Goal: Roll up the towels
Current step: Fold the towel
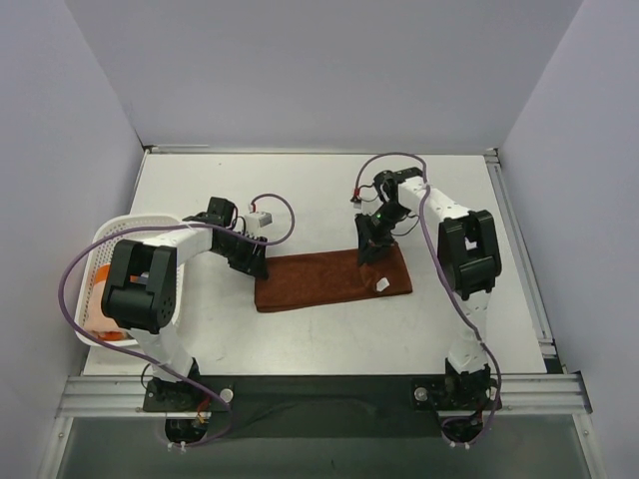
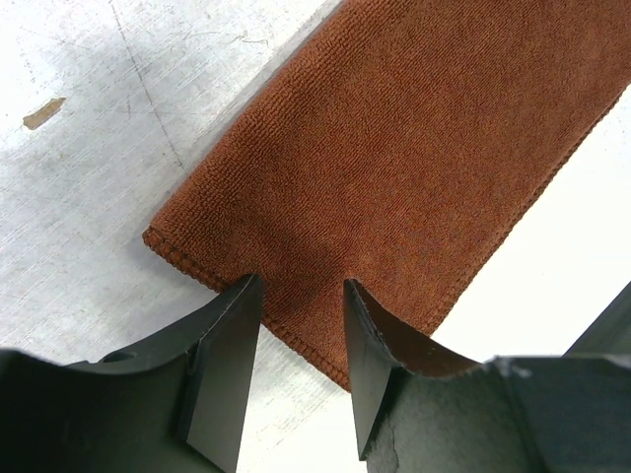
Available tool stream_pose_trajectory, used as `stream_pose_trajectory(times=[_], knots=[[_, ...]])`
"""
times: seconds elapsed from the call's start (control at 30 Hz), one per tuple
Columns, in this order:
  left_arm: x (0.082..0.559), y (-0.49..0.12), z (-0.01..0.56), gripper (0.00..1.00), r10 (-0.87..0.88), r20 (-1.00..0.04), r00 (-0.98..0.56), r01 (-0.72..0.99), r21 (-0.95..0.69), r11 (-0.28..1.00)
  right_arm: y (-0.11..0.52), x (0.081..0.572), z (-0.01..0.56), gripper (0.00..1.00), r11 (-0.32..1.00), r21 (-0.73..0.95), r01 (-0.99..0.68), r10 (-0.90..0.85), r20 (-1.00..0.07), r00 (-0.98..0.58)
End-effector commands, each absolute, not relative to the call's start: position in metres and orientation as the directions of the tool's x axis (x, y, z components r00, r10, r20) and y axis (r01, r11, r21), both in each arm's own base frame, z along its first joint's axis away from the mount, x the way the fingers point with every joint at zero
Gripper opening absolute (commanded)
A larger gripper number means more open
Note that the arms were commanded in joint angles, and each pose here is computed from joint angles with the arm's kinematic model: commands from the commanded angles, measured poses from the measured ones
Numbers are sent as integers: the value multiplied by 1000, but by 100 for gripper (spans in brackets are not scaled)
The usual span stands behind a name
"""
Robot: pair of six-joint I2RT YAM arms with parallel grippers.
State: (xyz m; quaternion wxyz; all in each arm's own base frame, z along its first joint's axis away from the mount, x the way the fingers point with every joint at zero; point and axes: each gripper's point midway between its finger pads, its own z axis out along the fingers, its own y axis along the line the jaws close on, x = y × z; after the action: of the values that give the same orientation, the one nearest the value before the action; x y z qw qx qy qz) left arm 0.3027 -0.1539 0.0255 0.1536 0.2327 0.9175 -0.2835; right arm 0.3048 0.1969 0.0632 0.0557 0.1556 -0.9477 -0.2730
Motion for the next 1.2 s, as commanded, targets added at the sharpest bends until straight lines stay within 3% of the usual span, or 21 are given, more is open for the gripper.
stream_pose_trajectory(times=[0.0, 0.43, 0.47, 0.53, 0.57, 0.6, 0.67, 0.8, 0.93, 1.03, 1.07, 1.17], knots=[[310, -156, 22, 50, 346, -427, -835, 527, -439, 728, 209, 311, 71, 0, 790, 557, -255, -321, 21, -947], [310, -157, 21, 50, 349, -420, -838, 525, -445, 725, 229, 304, 51, 0, 772, 582, -255, -363, 75, -929], [309, -157, 23, 50, 352, -423, -835, 530, -447, 721, 233, 305, 54, 15, 761, 595, -258, -368, 69, -927], [307, -161, 31, 50, 355, -440, -825, 547, -467, 695, 239, 303, 62, 29, 743, 616, -261, -372, 57, -926], [305, -162, 36, 51, 360, -448, -818, 559, -470, 683, 240, 302, 70, 40, 726, 633, -268, -377, 41, -925], [304, -163, 39, 51, 360, -454, -815, 563, -473, 677, 245, 300, 91, 45, 687, 664, -295, -387, -9, -922], [303, -165, 49, 51, 355, -479, -803, 577, -477, 663, 244, 297, 111, 70, 636, 667, -388, -434, -106, -894], [302, -167, 59, 50, 357, -509, -783, 600, -468, 649, 230, 288, 151, 66, 583, 600, -549, -488, -282, -826], [304, -168, 62, 49, 355, -512, -782, 600, -466, 650, 212, 293, 166, 56, 580, 589, -563, -455, -338, -824], [304, -167, 63, 49, 355, -511, -783, 599, -462, 654, 190, 306, 157, 43, 646, 561, -518, -413, -314, -855], [304, -167, 64, 48, 356, -513, -781, 600, -458, 656, 182, 308, 150, 33, 672, 542, -505, -410, -295, -863], [302, -164, 60, 46, 361, -502, -786, 594, -449, 668, 160, 310, 106, 26, 745, 471, -472, -441, -183, -879]])
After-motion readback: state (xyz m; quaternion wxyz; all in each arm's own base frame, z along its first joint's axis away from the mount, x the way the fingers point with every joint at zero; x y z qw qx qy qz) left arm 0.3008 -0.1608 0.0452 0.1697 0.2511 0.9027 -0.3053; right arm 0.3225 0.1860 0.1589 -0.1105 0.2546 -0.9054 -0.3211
